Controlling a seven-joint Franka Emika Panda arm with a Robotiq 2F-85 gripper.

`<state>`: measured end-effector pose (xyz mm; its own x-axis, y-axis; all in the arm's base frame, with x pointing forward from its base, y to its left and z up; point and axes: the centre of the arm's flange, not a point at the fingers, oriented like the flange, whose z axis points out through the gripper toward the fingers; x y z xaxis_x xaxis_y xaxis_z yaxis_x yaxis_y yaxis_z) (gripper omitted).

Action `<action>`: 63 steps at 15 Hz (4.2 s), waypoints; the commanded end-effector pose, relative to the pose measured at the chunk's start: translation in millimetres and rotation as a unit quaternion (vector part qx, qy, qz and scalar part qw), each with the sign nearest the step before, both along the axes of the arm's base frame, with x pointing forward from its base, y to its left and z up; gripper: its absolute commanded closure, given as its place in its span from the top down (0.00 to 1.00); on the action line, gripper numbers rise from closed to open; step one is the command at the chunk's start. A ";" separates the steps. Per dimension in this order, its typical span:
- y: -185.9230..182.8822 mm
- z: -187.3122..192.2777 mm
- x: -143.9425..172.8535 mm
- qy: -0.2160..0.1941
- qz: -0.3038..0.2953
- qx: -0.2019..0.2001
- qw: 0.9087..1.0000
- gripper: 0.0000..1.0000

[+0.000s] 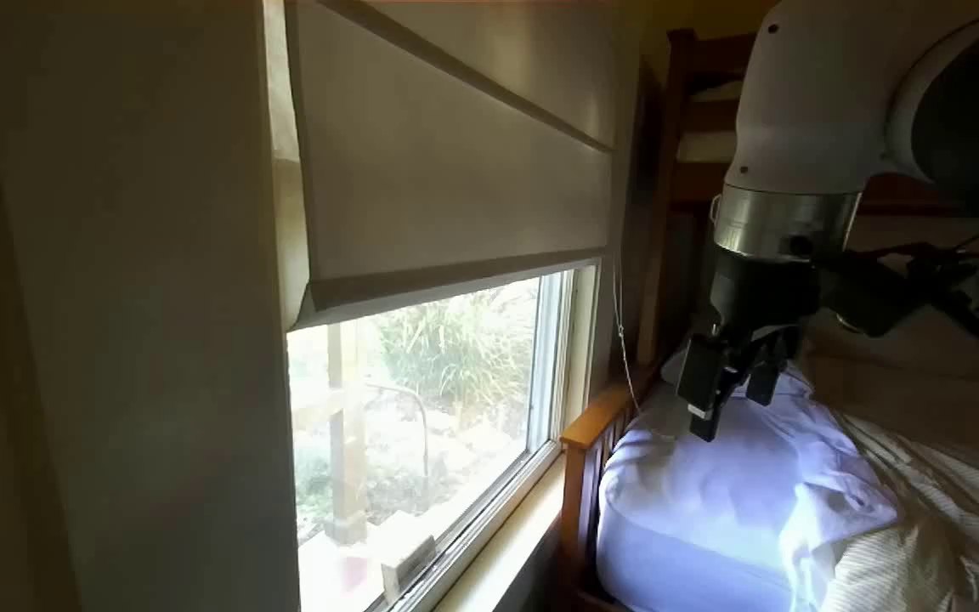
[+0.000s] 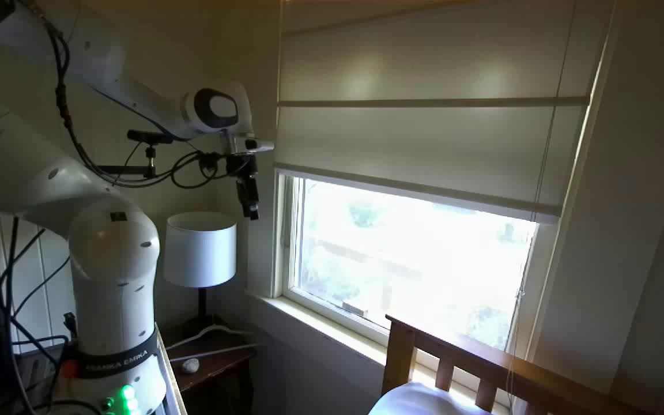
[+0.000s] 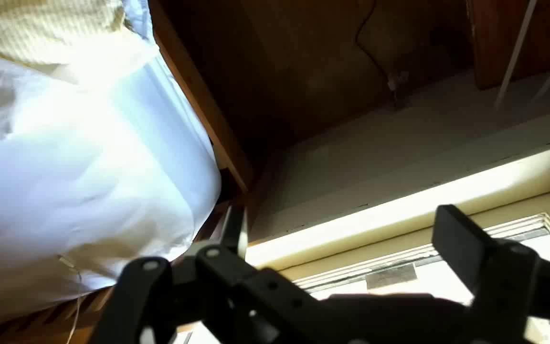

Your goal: Pull the curtain up

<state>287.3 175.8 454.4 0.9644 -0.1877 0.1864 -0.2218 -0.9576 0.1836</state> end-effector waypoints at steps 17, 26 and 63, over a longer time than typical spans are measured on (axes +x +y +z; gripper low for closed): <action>-40.6 31.2 43.0 -0.074 -0.124 -0.024 0.989 1.00; -180.0 129.7 107.7 -0.152 -0.178 0.030 0.972 1.00; -457.2 313.1 172.2 -0.250 0.012 -0.043 0.967 1.00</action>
<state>427.3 -249.2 760.9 0.7475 -0.1111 0.6549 -0.2048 -0.9764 0.0681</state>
